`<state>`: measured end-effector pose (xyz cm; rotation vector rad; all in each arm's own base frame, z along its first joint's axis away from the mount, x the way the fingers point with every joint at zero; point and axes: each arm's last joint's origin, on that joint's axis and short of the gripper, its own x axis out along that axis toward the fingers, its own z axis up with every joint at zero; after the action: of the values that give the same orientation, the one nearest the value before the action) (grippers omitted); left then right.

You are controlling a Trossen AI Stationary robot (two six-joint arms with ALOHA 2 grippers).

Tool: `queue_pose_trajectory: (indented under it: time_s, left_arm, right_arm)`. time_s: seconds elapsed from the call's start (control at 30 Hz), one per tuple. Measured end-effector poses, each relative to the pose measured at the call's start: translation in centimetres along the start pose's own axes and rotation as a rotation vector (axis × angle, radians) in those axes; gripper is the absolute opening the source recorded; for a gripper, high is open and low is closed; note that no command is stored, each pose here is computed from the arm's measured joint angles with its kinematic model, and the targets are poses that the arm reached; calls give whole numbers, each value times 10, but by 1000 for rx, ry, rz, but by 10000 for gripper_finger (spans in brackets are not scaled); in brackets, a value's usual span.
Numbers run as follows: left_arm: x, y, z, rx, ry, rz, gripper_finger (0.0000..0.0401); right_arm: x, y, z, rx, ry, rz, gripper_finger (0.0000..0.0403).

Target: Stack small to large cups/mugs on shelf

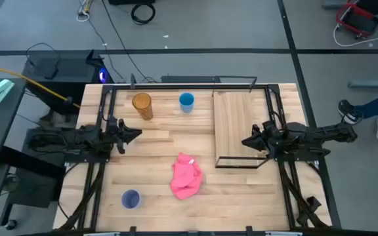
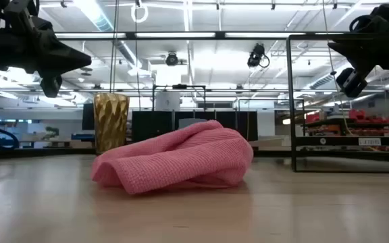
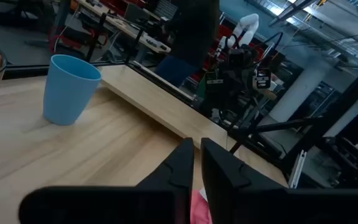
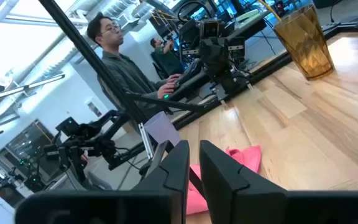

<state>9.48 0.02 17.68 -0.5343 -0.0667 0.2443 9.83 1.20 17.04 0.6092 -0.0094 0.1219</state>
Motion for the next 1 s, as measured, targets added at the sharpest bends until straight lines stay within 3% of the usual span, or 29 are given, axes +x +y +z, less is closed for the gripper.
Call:
queue_pose_trajectory:
  time_s: [1.0]
  left_arm:
    - [0,0,0,0,0,0,27]
  right_arm:
    - [0,0,0,0,0,0,46]
